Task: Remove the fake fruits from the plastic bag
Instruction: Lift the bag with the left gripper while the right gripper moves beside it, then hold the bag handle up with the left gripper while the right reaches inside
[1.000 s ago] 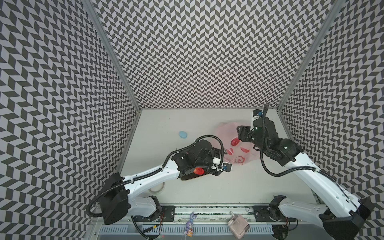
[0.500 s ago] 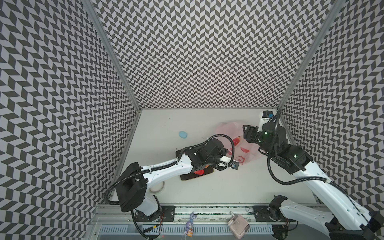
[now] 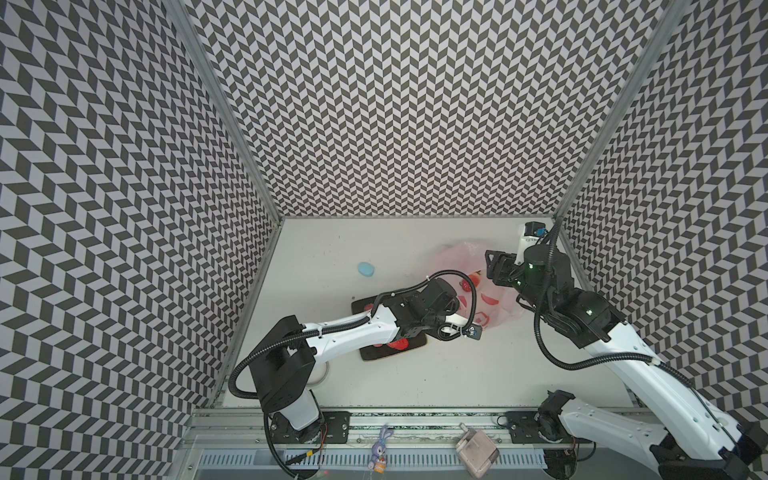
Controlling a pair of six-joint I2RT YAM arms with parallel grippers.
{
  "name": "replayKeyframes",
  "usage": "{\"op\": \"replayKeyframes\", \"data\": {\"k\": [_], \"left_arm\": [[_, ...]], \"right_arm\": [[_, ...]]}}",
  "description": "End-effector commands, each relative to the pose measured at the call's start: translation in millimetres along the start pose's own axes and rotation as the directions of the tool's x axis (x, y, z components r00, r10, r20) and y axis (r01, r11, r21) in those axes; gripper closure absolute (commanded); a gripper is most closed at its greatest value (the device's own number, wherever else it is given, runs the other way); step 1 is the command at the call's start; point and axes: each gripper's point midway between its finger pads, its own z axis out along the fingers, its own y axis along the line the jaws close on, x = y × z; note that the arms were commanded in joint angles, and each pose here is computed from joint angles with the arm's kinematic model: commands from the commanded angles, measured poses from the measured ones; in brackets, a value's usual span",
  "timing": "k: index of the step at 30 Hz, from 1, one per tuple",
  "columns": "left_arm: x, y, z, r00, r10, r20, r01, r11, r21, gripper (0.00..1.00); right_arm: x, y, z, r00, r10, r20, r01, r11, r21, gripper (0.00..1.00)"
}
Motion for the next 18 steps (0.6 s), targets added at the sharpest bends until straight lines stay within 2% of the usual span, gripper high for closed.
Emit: {"op": "replayKeyframes", "data": {"k": [1,7,12,15,18], "left_arm": [[-5,4,-1,1.000,0.024,0.003,-0.024,1.000,-0.017,0.55],[4,12,1,0.999,0.013,-0.043,-0.016,0.997,-0.079,0.76],[-3,29,-11,1.000,-0.029,0.006,0.030,0.985,-0.171,0.98],[-11,47,-28,0.993,-0.089,0.081,0.108,0.956,-0.272,1.00],[-15,68,-51,0.961,-0.187,0.202,0.253,0.891,-0.376,1.00]], "right_arm": [[-16,2,-4,0.998,0.026,0.059,-0.025,1.000,-0.010,0.34],[-10,1,-1,0.998,0.035,0.052,-0.035,0.999,-0.010,0.34],[-13,1,-2,0.998,0.031,0.059,-0.031,0.999,-0.011,0.34],[-16,4,-3,0.998,0.022,0.059,-0.021,1.000,-0.020,0.35],[-18,10,-4,0.998,0.000,0.059,0.003,0.999,-0.047,0.35]]}}
